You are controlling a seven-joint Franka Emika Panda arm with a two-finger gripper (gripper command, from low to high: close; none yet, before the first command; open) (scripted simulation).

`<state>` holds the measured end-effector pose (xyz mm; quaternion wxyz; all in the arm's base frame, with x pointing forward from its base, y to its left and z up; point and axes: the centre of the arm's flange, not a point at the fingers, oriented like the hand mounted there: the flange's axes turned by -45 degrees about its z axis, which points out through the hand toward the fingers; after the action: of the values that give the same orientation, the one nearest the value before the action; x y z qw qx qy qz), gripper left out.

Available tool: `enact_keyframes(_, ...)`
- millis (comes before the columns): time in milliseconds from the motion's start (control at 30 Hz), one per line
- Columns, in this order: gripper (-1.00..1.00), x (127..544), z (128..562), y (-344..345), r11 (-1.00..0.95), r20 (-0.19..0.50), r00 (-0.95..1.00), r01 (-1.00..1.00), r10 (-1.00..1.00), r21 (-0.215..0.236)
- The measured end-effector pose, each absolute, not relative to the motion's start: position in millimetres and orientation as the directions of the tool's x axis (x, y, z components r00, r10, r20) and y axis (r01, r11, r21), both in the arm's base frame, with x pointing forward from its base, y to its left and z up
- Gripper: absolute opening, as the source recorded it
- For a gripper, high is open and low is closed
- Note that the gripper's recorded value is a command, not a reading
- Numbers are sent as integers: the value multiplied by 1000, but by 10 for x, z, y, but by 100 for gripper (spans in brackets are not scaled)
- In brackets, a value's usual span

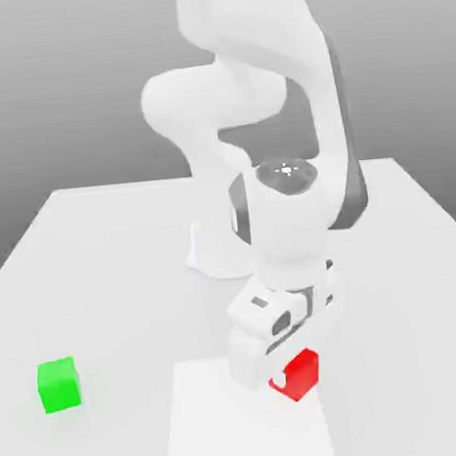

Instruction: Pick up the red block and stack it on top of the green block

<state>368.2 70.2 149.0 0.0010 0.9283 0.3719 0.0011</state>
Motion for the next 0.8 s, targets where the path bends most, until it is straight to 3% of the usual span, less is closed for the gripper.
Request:
enact_keyframes(433,-100,3743,2128,590,-724,-1,724,690,690,0)
enact_keyframes(600,-100,3829,2258,-1022,-901,-1,901,434,434,-1)
enact_keyframes(800,-100,3230,2439,-2738,-988,0,988,152,152,-1)
